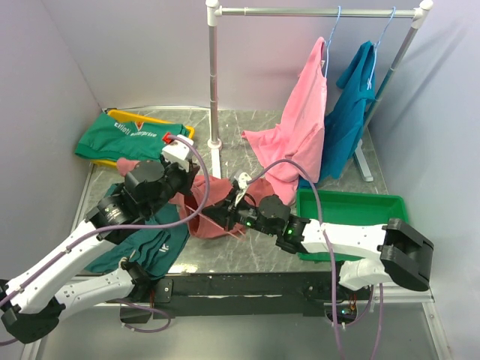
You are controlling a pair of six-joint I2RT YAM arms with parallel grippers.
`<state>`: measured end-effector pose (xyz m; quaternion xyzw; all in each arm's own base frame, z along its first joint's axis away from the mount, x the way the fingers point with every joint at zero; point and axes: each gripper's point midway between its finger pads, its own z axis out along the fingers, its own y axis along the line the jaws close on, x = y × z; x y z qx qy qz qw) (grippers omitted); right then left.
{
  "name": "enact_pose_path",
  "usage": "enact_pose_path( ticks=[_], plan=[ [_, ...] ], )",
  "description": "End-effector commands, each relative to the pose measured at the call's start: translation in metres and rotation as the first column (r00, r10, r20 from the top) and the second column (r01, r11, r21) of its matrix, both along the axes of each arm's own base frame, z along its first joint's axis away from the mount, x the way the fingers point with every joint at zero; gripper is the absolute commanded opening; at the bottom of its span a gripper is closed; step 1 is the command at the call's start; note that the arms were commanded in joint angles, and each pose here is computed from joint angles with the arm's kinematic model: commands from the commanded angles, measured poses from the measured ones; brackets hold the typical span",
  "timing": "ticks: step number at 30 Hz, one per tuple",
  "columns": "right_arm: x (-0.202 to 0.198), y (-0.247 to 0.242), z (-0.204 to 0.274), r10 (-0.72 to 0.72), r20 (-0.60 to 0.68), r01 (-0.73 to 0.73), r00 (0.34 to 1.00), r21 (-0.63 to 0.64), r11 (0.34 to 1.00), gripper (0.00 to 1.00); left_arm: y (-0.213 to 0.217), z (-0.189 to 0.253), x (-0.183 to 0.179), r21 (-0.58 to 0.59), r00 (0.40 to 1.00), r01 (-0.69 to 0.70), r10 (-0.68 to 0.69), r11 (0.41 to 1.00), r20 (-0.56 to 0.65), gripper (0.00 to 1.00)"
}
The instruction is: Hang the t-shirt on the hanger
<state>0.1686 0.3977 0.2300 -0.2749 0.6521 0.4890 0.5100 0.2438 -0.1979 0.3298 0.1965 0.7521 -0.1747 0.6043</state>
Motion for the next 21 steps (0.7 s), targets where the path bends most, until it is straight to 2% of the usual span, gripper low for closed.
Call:
enact_pose_path(
  ticks=[1, 2, 4, 5, 10, 15, 21],
  plan=[
    [0.007, -0.005, 0.05, -0.051, 0.035, 0.046, 0.998, 0.116, 0.992, 0.14, 0.003, 0.036, 0.012, -0.09, 0.993, -0.053, 0.062, 0.995, 0.105, 0.01],
    [0.009, -0.008, 0.049, -0.069, 0.014, 0.067, 0.998, 0.109, 0.992, 0.33, 0.003, 0.038, 0.014, -0.084, 0.991, -0.06, 0.07, 0.995, 0.118, 0.01],
    [0.019, -0.025, 0.048, -0.165, -0.015, 0.165, 0.986, 0.084, 0.983, 0.48, 0.007, 0.036, 0.02, -0.064, 0.987, -0.097, 0.104, 0.993, 0.12, 0.01],
    [0.025, -0.035, 0.048, -0.206, -0.044, 0.209, 0.978, 0.088, 0.974, 0.6, 0.011, 0.036, 0.023, -0.053, 0.983, -0.125, 0.131, 0.991, 0.126, 0.01],
    [0.037, -0.104, 0.037, -0.396, -0.184, 0.417, 0.9, 0.097, 0.904, 0.73, 0.016, 0.028, 0.037, -0.051, 0.969, -0.213, 0.217, 0.976, 0.114, 0.01],
    [0.018, -0.119, 0.014, -0.391, -0.251, 0.42, 0.886, 0.075, 0.904, 0.7, 0.014, 0.009, 0.05, -0.006, 0.958, -0.277, 0.277, 0.961, 0.076, 0.01],
    [-0.017, -0.082, -0.01, -0.374, -0.298, 0.41, 0.878, 0.065, 0.91, 0.6, 0.016, -0.005, 0.064, -0.012, 0.947, -0.319, 0.319, 0.948, 0.034, 0.01]
  ],
)
